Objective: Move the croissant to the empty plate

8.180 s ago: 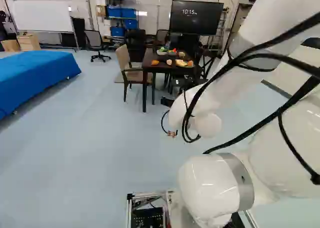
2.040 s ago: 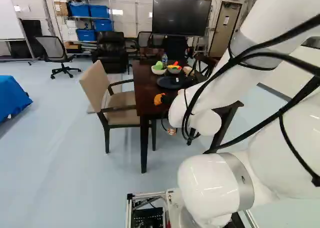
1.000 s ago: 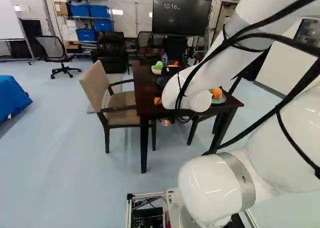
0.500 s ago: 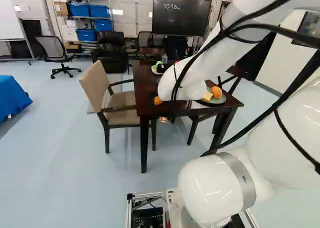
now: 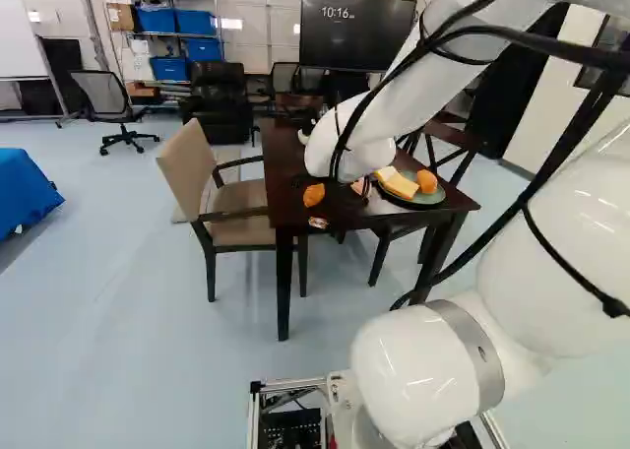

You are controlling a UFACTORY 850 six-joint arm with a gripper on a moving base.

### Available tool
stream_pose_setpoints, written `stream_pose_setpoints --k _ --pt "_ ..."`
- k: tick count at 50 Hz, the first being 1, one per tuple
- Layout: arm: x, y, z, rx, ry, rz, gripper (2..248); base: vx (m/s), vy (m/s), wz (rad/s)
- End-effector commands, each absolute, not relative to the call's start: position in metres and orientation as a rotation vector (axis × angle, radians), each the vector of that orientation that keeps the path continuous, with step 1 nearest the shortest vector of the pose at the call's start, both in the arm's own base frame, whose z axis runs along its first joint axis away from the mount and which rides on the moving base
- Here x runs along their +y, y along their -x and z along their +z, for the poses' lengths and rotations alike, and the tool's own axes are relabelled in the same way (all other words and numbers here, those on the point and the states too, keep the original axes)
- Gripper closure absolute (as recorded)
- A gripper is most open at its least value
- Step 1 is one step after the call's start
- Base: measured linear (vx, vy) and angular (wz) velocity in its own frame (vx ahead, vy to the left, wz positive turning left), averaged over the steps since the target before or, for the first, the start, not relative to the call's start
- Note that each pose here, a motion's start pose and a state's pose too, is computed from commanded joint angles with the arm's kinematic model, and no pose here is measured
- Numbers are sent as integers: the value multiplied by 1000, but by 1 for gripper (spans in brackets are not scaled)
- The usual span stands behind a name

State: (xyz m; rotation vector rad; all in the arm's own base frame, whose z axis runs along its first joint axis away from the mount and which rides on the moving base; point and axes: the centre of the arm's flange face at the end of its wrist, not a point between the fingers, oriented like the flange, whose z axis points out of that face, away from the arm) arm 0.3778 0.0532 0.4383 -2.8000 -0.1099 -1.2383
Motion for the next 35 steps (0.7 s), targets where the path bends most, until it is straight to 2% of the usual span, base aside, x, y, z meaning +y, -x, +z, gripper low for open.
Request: stream_pose_setpoints --k 9,35 --pt "54 -390 445 16 2797 -1173 3 0 0 0" --pt "73 -422 467 -34 2857 -1018 3 0 0 0"
